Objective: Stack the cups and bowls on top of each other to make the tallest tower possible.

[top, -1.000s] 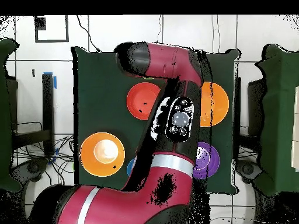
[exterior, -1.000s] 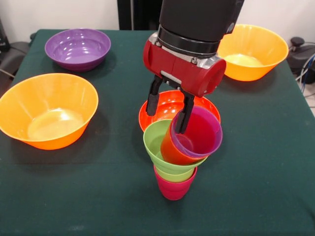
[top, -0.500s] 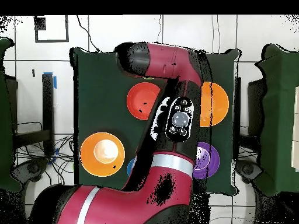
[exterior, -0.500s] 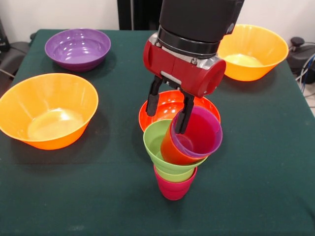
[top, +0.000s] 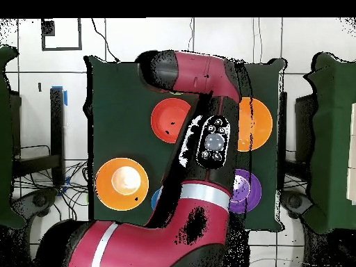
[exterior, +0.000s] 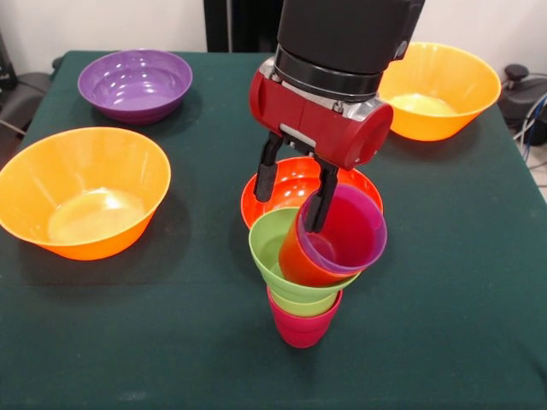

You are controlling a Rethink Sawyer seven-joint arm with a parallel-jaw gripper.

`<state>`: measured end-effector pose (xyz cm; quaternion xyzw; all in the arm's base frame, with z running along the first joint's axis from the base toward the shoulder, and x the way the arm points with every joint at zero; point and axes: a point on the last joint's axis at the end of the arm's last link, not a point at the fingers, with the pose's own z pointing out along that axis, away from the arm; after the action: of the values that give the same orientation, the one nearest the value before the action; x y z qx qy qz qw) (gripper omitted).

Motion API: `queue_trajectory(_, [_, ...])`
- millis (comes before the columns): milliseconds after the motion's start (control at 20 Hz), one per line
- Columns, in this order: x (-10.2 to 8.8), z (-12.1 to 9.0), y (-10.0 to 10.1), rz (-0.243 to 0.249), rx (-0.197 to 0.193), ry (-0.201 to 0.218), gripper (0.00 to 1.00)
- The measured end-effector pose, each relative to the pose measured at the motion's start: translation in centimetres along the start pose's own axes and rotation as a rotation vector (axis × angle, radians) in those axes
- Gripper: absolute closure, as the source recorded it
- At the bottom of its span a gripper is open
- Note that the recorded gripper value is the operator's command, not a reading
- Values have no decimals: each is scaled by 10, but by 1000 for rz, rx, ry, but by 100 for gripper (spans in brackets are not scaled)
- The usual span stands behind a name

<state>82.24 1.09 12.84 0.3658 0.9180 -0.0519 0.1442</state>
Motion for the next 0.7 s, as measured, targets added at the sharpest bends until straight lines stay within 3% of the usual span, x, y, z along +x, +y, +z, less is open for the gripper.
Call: queue_trajectory(700, [1,-1,-2,-3,15,8,0])
